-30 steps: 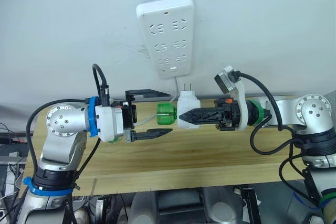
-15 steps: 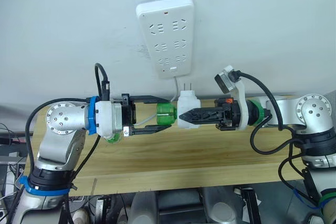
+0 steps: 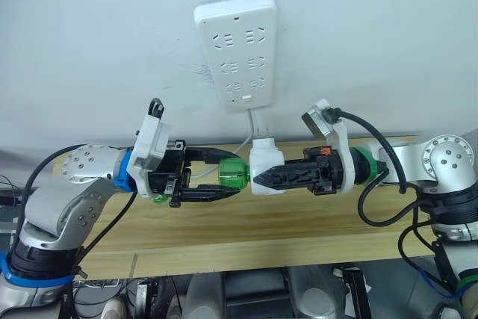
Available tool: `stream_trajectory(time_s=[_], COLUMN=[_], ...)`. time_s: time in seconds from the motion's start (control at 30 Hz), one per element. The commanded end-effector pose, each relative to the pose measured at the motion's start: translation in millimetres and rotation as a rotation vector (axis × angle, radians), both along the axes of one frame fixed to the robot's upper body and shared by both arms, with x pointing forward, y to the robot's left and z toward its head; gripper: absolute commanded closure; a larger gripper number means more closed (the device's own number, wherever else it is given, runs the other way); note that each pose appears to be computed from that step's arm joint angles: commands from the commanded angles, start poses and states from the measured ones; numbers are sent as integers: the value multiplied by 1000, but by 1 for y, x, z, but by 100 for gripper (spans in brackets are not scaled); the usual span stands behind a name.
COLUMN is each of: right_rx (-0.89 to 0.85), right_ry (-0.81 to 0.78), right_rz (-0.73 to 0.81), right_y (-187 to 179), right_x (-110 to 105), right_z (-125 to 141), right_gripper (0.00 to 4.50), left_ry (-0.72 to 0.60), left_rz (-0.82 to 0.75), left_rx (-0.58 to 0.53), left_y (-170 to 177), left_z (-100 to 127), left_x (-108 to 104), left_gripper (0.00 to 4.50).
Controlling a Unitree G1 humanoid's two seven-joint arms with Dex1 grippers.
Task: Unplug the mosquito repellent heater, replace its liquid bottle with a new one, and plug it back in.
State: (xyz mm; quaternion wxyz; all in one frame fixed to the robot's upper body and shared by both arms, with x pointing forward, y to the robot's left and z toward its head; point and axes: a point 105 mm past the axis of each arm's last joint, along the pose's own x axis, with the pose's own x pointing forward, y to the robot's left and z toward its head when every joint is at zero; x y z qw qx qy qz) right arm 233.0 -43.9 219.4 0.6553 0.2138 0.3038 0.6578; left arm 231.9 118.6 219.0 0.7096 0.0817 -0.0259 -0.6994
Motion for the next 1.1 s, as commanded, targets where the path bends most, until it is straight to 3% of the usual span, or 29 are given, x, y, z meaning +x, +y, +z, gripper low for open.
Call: stream_trajectory(time_s=[0.03,0.13,0.4,0.6,0.9,1.07,1.1], right_rx=[28,24,24,26,30,35,37], right_ry=[-29,-35,-44,-49,-51,-51,-51], right_rz=[-5,-4,6,12,13,11,10], right_y=[-5,-5,-5,-5,-4,-4,-5], right_x=[-2,-3,-6,-8,-8,-8,-7], right_z=[10,10,10,10,11,12,12], right_gripper=[145,145,145,145,145,145,145], left_ry=[83,181,591,687,646,551,534], left_rz=[-7,44,26,7,52,70,70], left_rx=[-8,19,35,9,25,16,20], left_y=[0,-1,5,5,3,1,2], left_z=[9,6,8,13,8,7,6], left_x=[-6,1,-3,-4,0,4,3], left_gripper=[222,222,222,222,222,60,60])
